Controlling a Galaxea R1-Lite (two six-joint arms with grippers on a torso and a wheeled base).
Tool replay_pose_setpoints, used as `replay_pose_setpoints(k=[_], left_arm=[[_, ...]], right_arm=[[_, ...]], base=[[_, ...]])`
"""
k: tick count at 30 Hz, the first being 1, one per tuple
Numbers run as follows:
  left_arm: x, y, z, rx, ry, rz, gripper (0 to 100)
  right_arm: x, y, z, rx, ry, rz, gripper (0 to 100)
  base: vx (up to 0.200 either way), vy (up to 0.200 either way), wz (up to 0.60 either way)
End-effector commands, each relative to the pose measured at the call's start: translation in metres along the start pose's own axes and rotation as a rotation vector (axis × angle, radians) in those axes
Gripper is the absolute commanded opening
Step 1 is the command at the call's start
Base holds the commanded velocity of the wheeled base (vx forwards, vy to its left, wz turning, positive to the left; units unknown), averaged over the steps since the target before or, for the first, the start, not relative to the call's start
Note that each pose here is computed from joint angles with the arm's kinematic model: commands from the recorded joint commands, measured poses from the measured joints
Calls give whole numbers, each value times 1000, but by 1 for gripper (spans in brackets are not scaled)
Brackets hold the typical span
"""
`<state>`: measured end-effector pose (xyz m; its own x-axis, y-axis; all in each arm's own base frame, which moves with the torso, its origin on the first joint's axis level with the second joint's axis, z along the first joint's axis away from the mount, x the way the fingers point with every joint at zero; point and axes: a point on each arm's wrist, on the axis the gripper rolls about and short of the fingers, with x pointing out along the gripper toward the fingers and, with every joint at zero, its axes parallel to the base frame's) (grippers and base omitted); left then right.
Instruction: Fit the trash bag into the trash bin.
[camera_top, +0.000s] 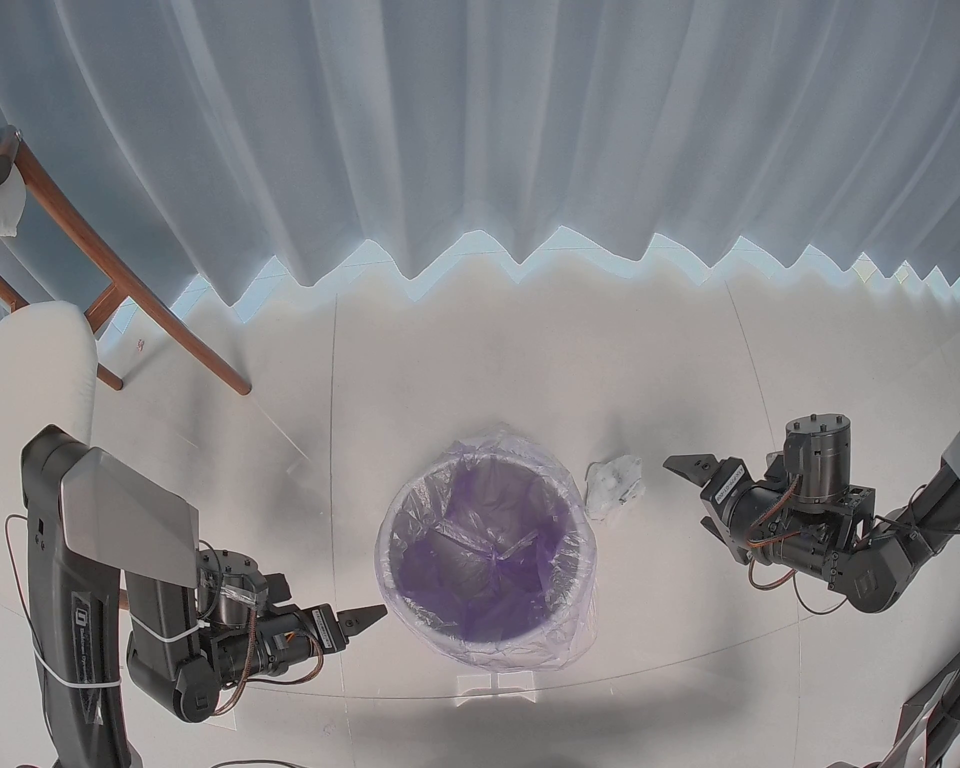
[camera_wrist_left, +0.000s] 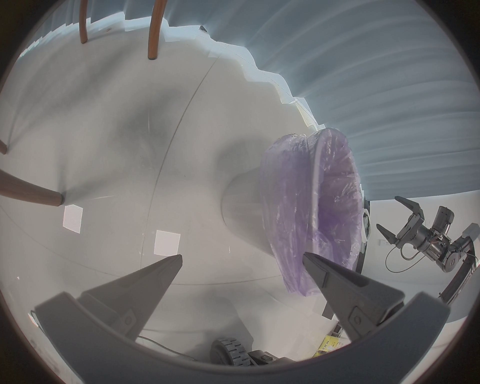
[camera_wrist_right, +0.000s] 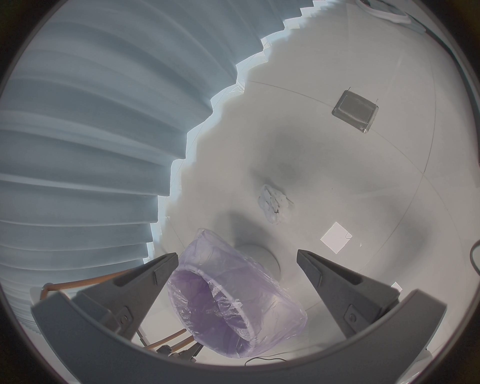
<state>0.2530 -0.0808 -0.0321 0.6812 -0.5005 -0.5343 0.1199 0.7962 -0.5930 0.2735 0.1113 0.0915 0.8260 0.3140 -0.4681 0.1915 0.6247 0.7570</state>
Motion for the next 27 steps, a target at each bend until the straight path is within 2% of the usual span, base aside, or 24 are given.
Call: replay_pose_setpoints(k=[1, 10, 14, 21, 24, 26, 27], left_arm=[[10, 5, 1, -5, -3, 5, 100], [26, 0, 13, 2, -56, -40, 100], [39, 4, 12, 3, -62, -38, 100], [61, 15, 14, 0, -150, 67, 100], [60, 15, 11, -1, -152, 89, 100], [55, 17, 7, 0, -162, 150, 100], [55, 17, 7, -1, -162, 153, 100]], right_arm=[[1, 0, -1, -2, 4, 0, 100], [0, -1, -2, -2, 7, -5, 100], [0, 0, -2, -3, 6, -2, 100], [-1, -1, -9, -13, 14, -14, 100], [0, -1, -10, -11, 15, -16, 100], [2, -3, -10, -12, 19, -23, 100], [2, -3, -10, -12, 19, -23, 100]], base=[[0, 0, 0], [0, 0, 0], [0, 0, 0], [0, 0, 0], [0, 0, 0], [0, 0, 0], [0, 0, 0]])
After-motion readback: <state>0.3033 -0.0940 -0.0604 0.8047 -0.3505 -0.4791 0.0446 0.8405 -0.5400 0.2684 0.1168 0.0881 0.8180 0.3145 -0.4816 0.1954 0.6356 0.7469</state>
